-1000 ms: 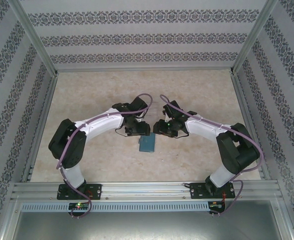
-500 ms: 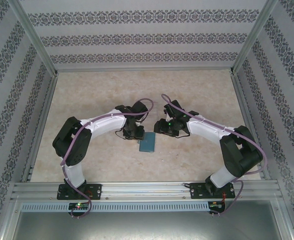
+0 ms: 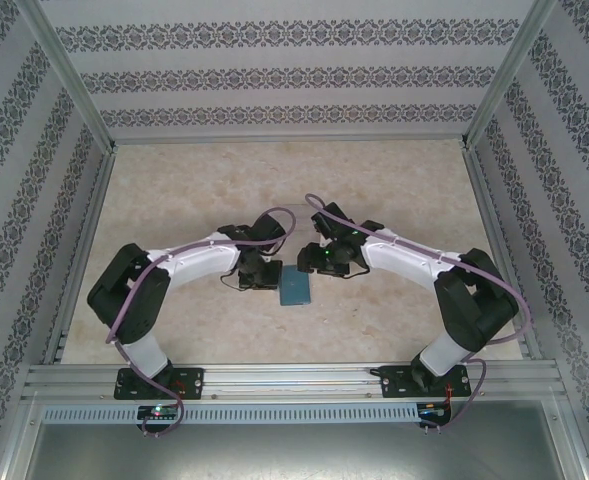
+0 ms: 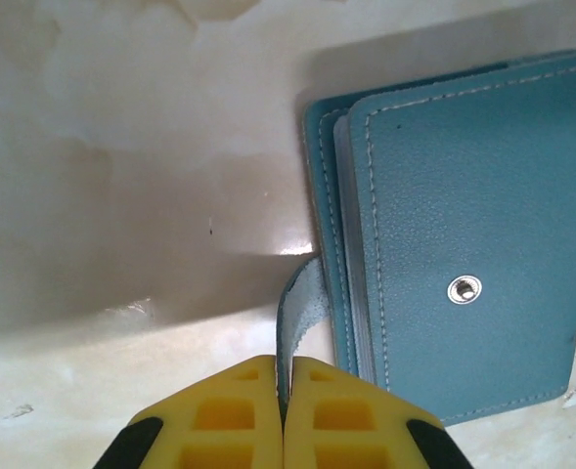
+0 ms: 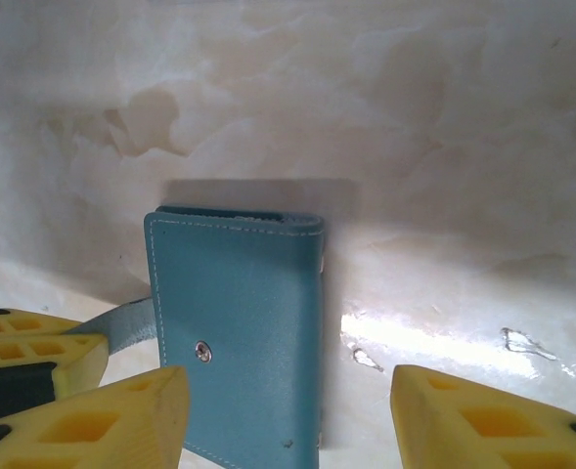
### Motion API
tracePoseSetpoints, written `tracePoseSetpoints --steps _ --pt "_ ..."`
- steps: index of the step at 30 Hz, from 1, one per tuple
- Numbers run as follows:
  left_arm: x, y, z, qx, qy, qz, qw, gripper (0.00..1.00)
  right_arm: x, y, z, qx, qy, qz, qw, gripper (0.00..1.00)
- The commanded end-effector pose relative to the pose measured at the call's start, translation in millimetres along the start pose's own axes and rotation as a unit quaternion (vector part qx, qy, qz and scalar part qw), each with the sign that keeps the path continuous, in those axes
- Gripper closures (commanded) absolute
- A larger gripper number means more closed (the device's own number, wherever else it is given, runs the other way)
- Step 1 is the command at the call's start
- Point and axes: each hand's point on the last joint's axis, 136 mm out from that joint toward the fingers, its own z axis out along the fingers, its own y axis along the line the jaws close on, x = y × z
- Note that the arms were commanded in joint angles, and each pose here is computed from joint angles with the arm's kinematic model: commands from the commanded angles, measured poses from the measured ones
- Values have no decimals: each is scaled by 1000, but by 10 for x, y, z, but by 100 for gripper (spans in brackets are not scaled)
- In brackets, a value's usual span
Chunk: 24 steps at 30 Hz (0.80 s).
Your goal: Take the credit cards out of the card holder
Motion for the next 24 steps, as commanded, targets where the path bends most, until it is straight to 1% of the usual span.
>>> tracePoseSetpoints --steps 1,6,8,13,19,24 --pt "-82 -42 -32 53 -27 -33 998 100 36 -54 42 49 10 -16 999 37" --pt "-96 49 -10 101 -49 -61 992 100 37 70 110 68 22 -47 996 27" --pt "-106 65 -1 116 -58 -58 990 100 19 110 137 74 25 -55 995 24" --pt "-77 51 66 138 -49 -50 988 100 -54 222 212 89 32 -68 993 15" --pt "-49 56 84 154 -53 -51 985 100 -130 247 341 112 43 -51 991 12" --pt "-14 62 83 161 -52 -51 984 100 -185 224 409 131 37 -27 990 9"
